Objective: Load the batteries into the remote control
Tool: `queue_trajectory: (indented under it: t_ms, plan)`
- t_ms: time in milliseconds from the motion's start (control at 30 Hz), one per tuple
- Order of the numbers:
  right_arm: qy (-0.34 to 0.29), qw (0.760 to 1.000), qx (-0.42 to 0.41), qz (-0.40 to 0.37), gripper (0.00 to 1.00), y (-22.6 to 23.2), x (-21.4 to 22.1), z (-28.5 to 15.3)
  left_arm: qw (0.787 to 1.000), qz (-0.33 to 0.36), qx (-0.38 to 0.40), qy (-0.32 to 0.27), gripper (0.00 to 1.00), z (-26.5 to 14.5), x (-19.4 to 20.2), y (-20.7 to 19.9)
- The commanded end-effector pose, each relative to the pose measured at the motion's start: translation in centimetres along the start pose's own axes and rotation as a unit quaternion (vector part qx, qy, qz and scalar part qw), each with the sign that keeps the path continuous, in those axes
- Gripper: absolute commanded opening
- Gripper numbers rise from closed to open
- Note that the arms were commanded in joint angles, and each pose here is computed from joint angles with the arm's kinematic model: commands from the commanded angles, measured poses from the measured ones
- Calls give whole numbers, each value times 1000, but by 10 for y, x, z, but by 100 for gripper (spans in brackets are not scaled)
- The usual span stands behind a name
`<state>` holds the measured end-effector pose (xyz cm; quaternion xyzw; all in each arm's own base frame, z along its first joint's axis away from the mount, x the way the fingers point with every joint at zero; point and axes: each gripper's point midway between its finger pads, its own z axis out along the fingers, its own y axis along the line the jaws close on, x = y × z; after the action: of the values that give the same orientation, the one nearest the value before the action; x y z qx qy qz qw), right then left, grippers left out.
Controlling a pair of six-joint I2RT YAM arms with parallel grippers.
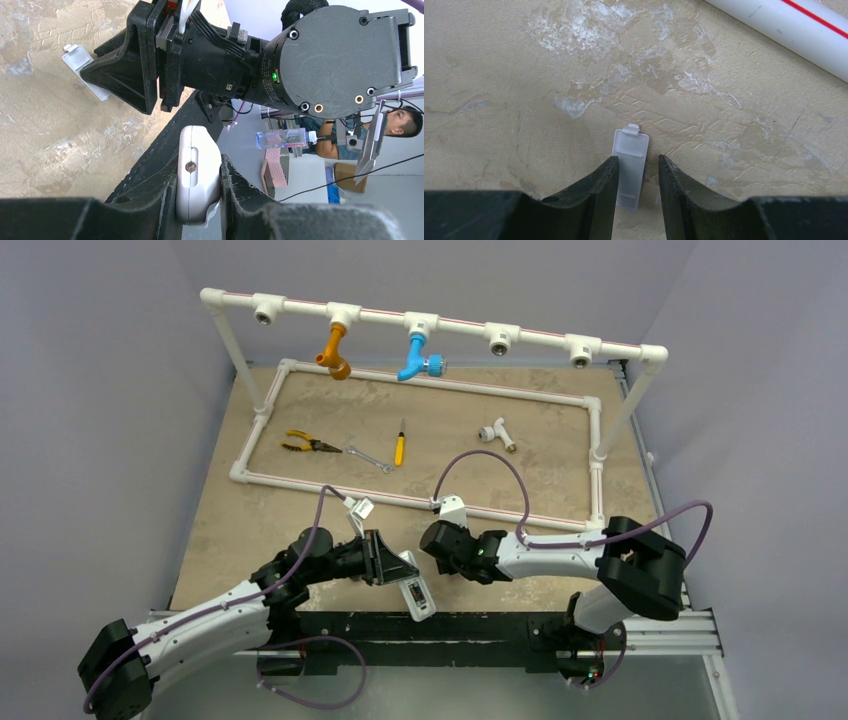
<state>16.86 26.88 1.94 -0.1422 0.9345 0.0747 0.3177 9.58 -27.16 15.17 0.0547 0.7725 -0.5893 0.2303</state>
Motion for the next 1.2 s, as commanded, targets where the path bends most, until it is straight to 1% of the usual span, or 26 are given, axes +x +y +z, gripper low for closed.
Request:
queue_trajectory:
  t_ms: [0, 433, 867, 1167]
  plan:
    - [98, 993, 46, -40, 35, -36, 64, 2, 1000, 0, 13, -14, 0, -1, -5, -5]
    - [112, 990, 56, -63, 34, -34, 69, 4, 1000, -1, 12, -13, 0, -1, -4, -4]
    - [125, 988, 48, -77, 34, -19, 81, 9, 1000, -1, 13, -14, 0, -2, -4, -4]
    - [122, 988, 52, -76, 30, -17, 83, 9, 1000, -1, 14, -15, 0, -2, -5, -5]
